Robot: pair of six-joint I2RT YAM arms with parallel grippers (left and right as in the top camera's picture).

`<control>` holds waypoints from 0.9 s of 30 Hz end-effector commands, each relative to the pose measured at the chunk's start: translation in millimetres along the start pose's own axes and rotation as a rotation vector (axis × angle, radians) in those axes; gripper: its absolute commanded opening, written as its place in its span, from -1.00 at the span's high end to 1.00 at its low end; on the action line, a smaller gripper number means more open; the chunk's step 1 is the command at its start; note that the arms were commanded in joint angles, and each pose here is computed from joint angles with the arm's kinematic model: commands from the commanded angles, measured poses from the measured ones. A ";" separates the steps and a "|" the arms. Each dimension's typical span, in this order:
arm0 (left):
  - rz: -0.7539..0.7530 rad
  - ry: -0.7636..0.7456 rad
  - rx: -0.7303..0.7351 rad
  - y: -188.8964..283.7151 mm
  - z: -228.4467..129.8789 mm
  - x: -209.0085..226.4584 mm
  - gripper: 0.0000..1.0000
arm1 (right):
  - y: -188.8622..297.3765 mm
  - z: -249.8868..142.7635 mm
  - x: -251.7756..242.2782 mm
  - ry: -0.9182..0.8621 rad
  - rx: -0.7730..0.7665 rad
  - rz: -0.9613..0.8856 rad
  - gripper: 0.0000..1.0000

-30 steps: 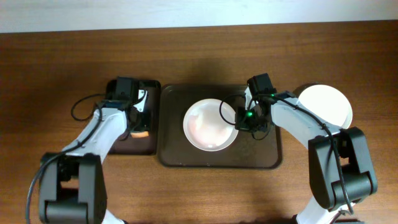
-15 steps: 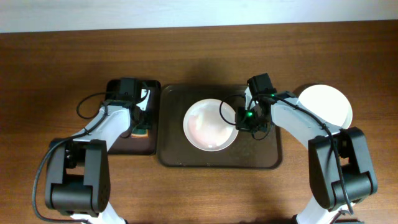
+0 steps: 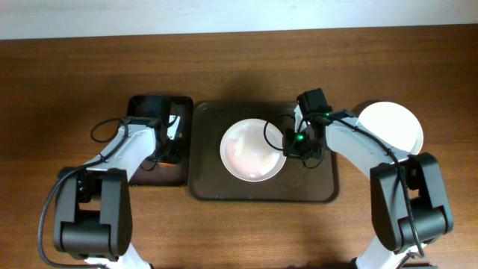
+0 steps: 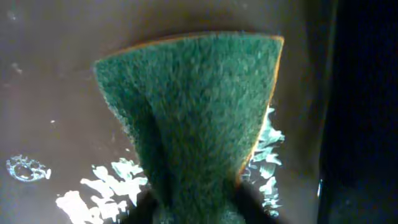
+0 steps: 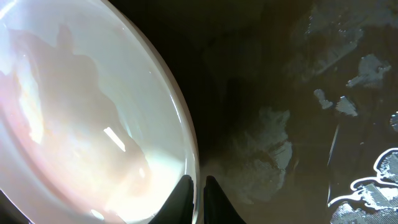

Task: Clean dirty plates on tray and stack at the side
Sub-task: 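Return the sponge to the small tray with the left gripper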

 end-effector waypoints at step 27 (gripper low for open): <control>-0.065 -0.002 -0.048 21.5 11.6 -4.8 0.78 | -3.1 -3.0 -1.5 -0.005 0.013 -0.016 0.81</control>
Point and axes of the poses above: each gripper's point midway between its finger pads, its own y axis back along the fingers, its own x axis along the line the jaws close on, z = x × y, the point moved 6 cm from there along y, back along the fingers, and after that the axes turned 5 degrees about -y, right-handed, at the moved point
